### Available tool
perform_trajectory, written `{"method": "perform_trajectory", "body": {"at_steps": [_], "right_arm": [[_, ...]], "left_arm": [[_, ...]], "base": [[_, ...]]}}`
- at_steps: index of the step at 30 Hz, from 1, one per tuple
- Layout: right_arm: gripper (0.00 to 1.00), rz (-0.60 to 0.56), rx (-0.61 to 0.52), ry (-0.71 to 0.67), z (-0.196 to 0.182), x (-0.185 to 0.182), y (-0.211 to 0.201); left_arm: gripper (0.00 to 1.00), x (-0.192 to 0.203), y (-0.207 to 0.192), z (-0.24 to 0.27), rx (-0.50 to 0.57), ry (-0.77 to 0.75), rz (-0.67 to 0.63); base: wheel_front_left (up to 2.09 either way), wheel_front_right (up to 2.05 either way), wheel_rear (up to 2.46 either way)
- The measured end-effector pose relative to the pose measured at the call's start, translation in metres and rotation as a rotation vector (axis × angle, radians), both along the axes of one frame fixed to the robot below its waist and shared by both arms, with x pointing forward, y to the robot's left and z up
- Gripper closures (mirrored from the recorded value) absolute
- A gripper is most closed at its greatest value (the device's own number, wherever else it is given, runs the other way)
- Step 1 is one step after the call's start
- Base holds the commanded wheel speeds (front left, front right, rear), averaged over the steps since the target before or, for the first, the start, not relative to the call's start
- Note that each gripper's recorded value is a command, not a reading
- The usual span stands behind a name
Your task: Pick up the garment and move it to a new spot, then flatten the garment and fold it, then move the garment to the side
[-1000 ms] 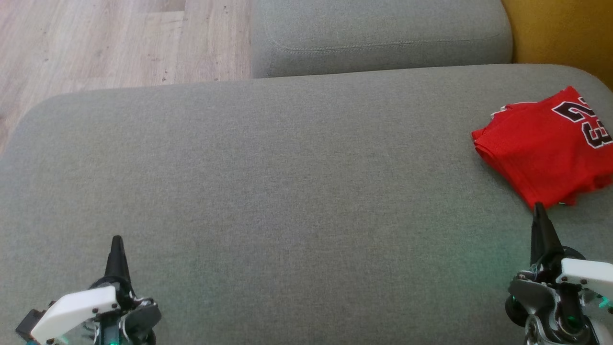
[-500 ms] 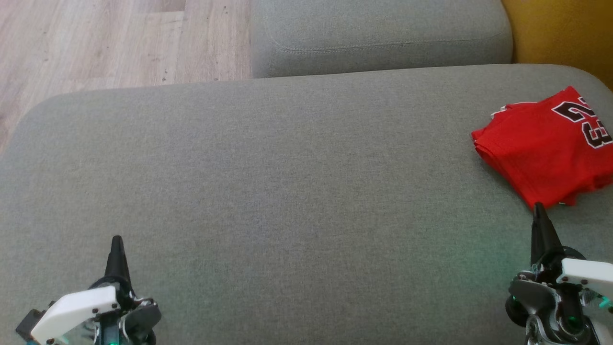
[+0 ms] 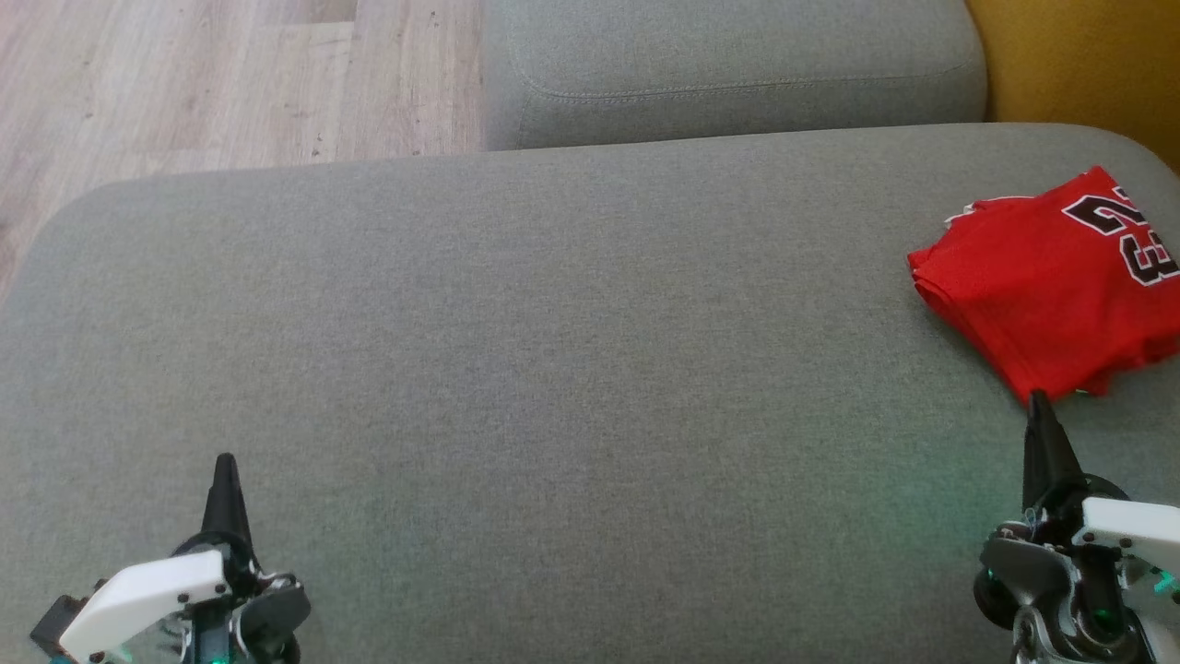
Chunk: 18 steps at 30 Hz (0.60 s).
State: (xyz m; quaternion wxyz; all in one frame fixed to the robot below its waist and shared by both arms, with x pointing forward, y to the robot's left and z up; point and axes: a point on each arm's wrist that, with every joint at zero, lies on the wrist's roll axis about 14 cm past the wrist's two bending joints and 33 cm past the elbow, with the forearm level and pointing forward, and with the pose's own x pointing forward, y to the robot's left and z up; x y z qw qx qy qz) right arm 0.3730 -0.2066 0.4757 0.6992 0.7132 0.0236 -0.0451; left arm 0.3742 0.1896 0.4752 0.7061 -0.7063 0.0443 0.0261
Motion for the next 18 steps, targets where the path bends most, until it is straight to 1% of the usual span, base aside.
{"method": "perform_trajectory", "body": {"at_steps": [18], "right_arm": [[1.00, -0.003, -0.002, 0.000, 0.0000, -0.0001, -0.0010]], "left_arm": [[1.00, 0.0000, 0.0000, 0.0000, 0.000, 0.000, 0.000]], "base": [[0.00, 0.00, 0.00]]}}
